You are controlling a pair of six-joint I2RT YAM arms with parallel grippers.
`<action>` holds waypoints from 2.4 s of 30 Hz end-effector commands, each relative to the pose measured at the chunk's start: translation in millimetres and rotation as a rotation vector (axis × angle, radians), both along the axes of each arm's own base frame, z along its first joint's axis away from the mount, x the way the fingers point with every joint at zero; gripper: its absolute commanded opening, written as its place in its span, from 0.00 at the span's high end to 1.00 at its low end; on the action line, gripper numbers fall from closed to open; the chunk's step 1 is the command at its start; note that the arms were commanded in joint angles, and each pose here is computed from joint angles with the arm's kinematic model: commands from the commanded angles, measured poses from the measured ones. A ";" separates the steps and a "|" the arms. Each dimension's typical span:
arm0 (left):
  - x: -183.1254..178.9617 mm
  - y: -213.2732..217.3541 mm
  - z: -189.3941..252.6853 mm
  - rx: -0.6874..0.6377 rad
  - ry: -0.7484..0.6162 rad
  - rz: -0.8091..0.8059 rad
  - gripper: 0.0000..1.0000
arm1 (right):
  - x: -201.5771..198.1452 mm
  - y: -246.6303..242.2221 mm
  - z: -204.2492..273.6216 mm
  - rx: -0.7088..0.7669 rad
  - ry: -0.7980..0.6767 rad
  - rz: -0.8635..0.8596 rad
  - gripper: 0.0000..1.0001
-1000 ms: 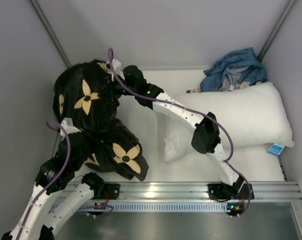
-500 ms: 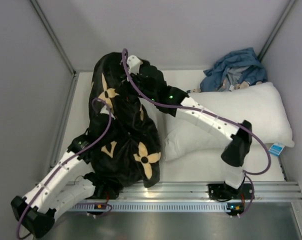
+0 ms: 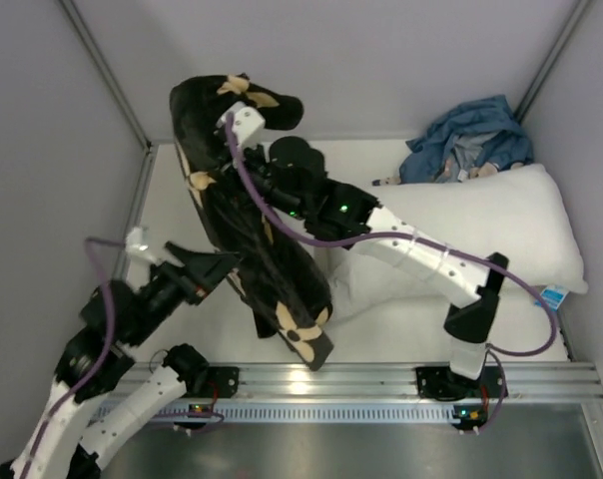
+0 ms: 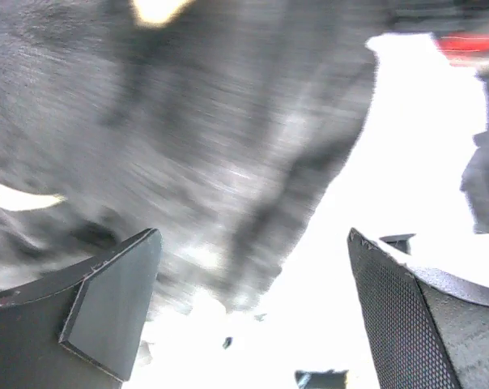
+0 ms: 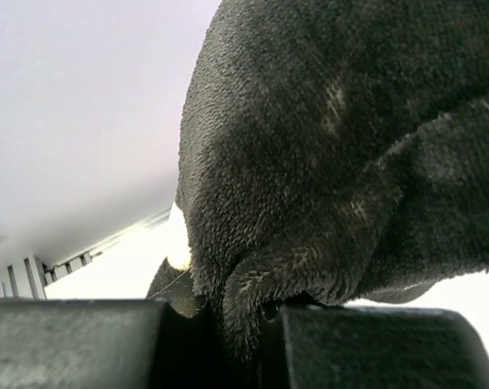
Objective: Remove the pillowcase from the pillow
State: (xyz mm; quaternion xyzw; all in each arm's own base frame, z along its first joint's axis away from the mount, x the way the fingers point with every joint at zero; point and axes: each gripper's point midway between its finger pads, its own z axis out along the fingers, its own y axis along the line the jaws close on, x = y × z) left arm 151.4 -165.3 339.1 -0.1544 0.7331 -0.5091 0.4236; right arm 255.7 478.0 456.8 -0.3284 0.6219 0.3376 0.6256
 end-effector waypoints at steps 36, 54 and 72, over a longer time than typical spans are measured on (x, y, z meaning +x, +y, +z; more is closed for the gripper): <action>0.0 15.3 -27.0 0.232 0.219 0.041 0.53 | 33.4 -97.4 -156.8 0.038 0.552 -0.159 0.00; 44.6 -5.5 -137.0 0.348 0.369 0.091 0.66 | -0.8 -109.7 -250.1 -0.054 0.728 -0.101 0.01; 123.0 -20.3 -261.5 0.662 0.590 0.134 0.58 | -85.6 -106.9 -343.9 -0.108 1.002 0.050 0.70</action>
